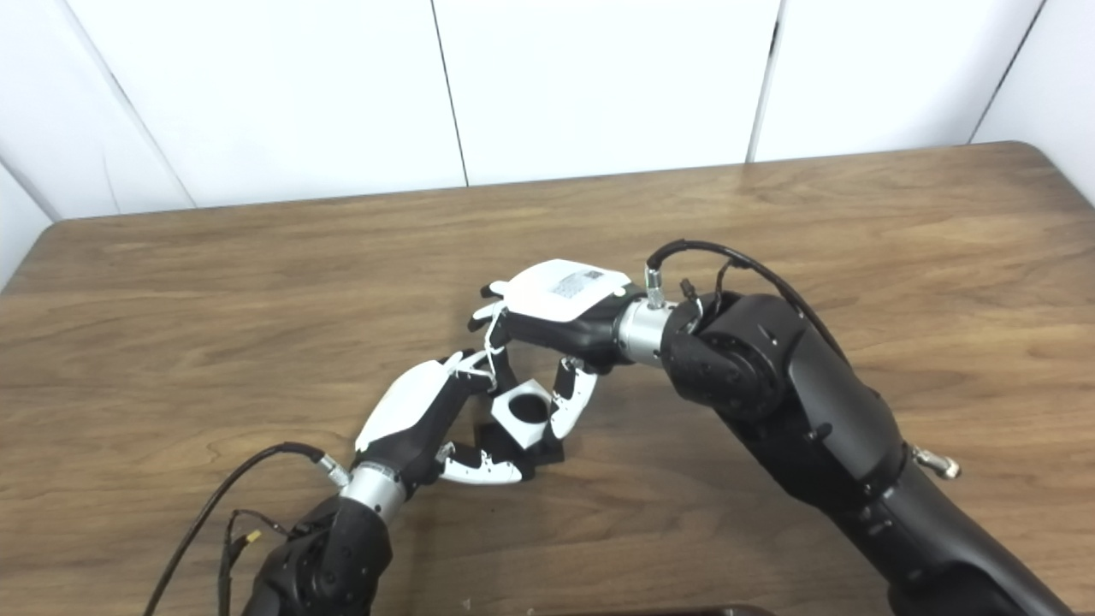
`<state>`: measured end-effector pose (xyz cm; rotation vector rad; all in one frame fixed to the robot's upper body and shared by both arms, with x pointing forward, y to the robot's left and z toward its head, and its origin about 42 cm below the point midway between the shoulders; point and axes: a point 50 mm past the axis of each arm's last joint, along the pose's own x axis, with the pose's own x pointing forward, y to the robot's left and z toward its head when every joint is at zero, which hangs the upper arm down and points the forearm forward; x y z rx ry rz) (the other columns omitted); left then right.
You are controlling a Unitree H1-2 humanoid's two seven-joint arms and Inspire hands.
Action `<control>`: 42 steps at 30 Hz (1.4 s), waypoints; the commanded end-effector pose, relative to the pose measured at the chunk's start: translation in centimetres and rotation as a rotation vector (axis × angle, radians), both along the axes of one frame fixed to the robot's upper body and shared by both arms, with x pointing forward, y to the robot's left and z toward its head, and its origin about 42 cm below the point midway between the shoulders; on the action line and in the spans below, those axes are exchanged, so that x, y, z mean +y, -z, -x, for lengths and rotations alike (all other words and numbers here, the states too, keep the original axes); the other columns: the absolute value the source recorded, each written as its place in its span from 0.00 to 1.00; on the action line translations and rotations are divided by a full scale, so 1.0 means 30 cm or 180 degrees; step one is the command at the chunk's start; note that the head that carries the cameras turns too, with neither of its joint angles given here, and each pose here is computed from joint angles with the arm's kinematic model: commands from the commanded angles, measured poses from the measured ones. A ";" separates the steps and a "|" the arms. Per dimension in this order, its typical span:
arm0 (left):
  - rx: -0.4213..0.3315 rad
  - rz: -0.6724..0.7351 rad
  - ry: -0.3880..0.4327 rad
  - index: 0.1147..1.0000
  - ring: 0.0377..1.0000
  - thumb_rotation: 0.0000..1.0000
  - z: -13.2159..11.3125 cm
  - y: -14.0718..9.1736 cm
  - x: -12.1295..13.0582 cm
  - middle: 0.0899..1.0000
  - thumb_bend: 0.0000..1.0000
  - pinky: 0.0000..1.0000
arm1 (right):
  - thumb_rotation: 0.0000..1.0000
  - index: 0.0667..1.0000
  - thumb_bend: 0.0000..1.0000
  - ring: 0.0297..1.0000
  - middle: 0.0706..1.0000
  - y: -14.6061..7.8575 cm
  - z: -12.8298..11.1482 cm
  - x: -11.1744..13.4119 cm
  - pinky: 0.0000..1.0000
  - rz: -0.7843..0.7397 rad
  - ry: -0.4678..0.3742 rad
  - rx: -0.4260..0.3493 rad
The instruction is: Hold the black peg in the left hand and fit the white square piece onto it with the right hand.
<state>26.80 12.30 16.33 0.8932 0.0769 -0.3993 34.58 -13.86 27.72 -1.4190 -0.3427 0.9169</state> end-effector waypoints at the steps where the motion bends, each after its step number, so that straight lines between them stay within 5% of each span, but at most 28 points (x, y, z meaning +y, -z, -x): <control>1: 0.0161 -0.0099 -0.0039 0.42 1.00 0.08 0.001 0.037 0.007 0.94 0.50 1.00 | 0.13 0.45 0.52 1.00 0.90 -0.054 -0.002 0.025 0.99 -0.0002 -0.0084 -0.0202; 12: 0.0172 -0.0137 -0.0017 0.42 1.00 0.08 0.003 0.030 0.003 0.93 0.50 1.00 | 0.14 0.45 0.52 1.00 0.90 -0.031 0.006 0.027 0.96 0.0196 -0.0066 -0.0183; 15: 0.0164 -0.0145 -0.0015 0.42 1.00 0.08 0.003 0.032 0.008 0.93 0.50 1.00 | 0.17 0.54 0.87 1.00 0.91 -0.026 0.003 0.024 0.95 0.0226 -0.0020 -0.0145; 19: 0.0166 -0.0123 -0.0033 0.43 1.00 0.08 0.003 0.035 0.015 0.93 0.50 1.00 | 0.21 0.57 0.97 1.00 0.91 -0.023 -0.002 0.019 0.93 0.0240 0.0012 -0.0134; 23: 0.0160 -0.0161 -0.0026 0.43 1.00 0.09 0.003 0.035 0.020 0.93 0.50 1.00 | 0.21 0.57 0.97 1.00 0.91 -0.020 -0.005 0.014 0.93 0.0243 0.0042 -0.0124; 25: 0.0158 -0.0195 -0.0012 0.55 1.00 0.33 0.003 0.034 0.021 0.93 0.59 1.00 | 0.21 0.57 0.97 1.00 0.91 -0.020 -0.007 0.012 0.93 0.0248 0.0056 -0.0120; 28: 0.0147 -0.0304 0.0032 0.63 1.00 0.44 0.003 0.031 0.023 0.93 0.65 1.00 | 0.21 0.57 0.96 1.00 0.91 -0.019 -0.011 0.009 0.93 0.0246 0.0055 -0.0124; 42: 0.0125 -0.0345 0.0075 0.85 1.00 0.44 -0.001 0.029 0.028 0.95 0.78 1.00 | 0.21 0.56 0.94 1.00 0.91 -0.032 -0.031 -0.002 0.93 0.0214 0.0086 -0.0145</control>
